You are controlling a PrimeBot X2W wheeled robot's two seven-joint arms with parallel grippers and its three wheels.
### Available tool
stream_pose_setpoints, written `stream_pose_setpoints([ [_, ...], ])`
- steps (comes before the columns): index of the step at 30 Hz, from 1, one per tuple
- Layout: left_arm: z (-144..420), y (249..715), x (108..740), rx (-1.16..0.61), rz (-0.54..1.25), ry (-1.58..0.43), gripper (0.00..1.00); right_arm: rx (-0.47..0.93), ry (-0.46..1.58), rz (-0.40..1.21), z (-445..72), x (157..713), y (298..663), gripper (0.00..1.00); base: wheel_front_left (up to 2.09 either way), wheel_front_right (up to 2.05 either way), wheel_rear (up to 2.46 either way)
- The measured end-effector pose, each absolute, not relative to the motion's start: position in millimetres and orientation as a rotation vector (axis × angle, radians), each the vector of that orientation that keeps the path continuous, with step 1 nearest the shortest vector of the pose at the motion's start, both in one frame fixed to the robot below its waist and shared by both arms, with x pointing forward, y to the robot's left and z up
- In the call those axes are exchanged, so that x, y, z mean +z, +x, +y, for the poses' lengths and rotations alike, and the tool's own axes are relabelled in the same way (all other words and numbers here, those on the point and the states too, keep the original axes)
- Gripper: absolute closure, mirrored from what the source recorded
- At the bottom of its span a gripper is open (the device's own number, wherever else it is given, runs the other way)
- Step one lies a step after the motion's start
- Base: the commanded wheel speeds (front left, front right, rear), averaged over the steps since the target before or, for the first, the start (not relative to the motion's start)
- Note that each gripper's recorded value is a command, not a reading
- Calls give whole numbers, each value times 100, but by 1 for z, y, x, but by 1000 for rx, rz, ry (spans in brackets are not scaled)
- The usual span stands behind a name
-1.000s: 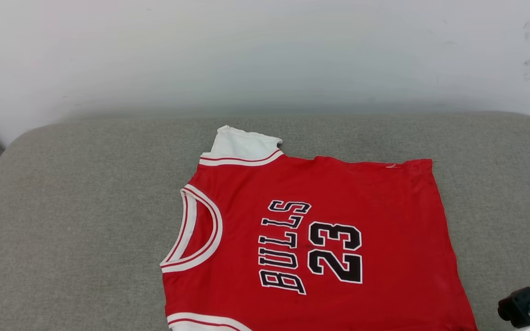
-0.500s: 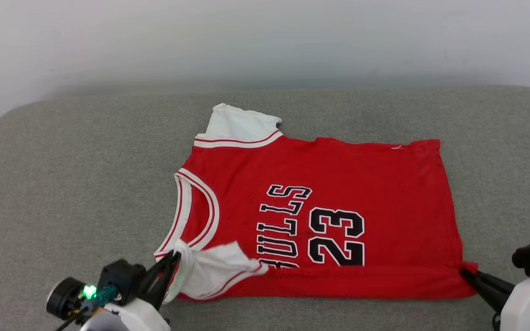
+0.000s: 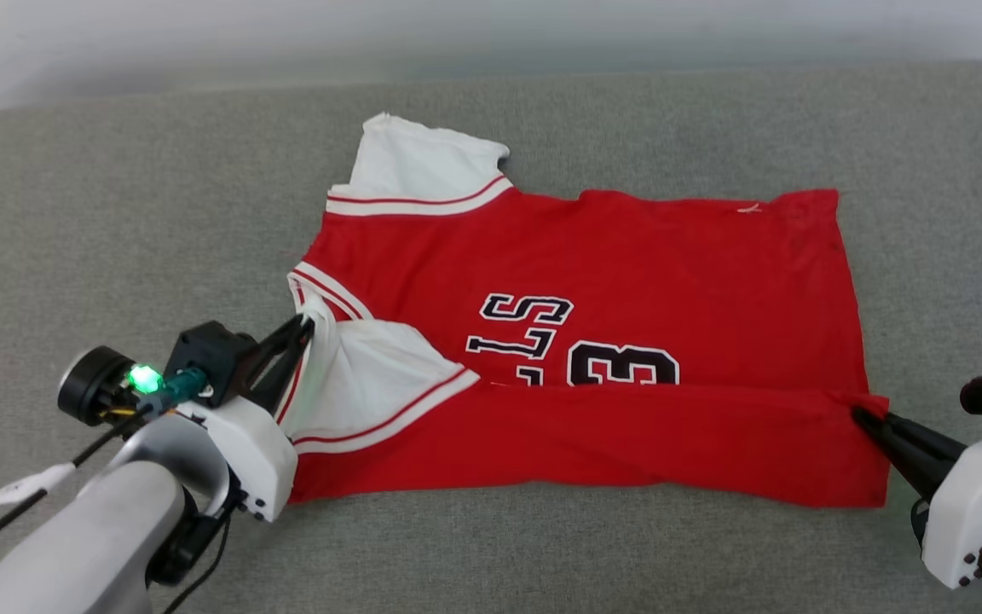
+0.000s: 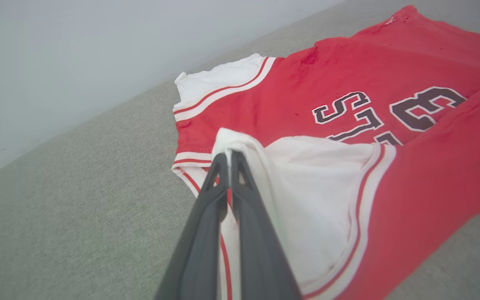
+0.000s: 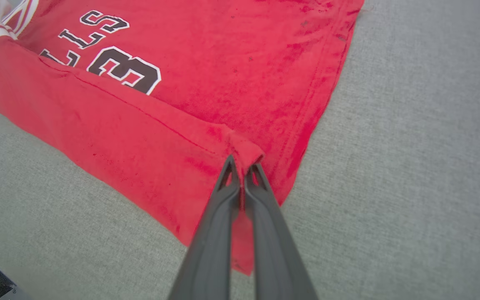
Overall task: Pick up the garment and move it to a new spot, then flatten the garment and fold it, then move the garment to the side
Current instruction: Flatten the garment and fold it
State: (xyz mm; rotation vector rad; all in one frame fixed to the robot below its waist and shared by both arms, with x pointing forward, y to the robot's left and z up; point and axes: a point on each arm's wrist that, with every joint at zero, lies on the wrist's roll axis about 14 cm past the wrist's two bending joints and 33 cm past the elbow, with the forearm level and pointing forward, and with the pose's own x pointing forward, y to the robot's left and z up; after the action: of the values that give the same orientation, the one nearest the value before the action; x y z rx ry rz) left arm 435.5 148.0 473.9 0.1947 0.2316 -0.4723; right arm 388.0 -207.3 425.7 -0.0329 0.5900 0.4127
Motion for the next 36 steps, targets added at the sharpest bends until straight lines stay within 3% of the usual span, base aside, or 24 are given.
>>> stream_pose_setpoints([
  [18, 165, 459, 372, -483, 502, 189, 100, 398, -53, 784, -209, 371, 408, 100, 0, 0, 0],
  [19, 165, 459, 373, -482, 499, 188, 100, 397, -48, 783, -209, 372, 408, 79, 0, 0, 0],
  [20, 164, 459, 373, -478, 497, 183, 95, 397, -46, 782, -208, 373, 407, 55, 0, 0, 0],
  [21, 163, 458, 374, -477, 497, 176, 54, 397, -42, 776, -207, 375, 407, 0, 0, 0, 0],
  [22, 164, 457, 376, -475, 495, 179, 0, 397, -40, 769, -207, 378, 407, 0, 0, 0, 0],
  [32, 188, 469, 446, -447, 380, 279, 0, 411, -46, 588, -197, 429, 416, 0, 0, 0, 0],
  [36, 196, 469, 471, -440, 415, 289, 0, 419, -46, 560, -193, 439, 417, 0, 0, 0, 0],
])
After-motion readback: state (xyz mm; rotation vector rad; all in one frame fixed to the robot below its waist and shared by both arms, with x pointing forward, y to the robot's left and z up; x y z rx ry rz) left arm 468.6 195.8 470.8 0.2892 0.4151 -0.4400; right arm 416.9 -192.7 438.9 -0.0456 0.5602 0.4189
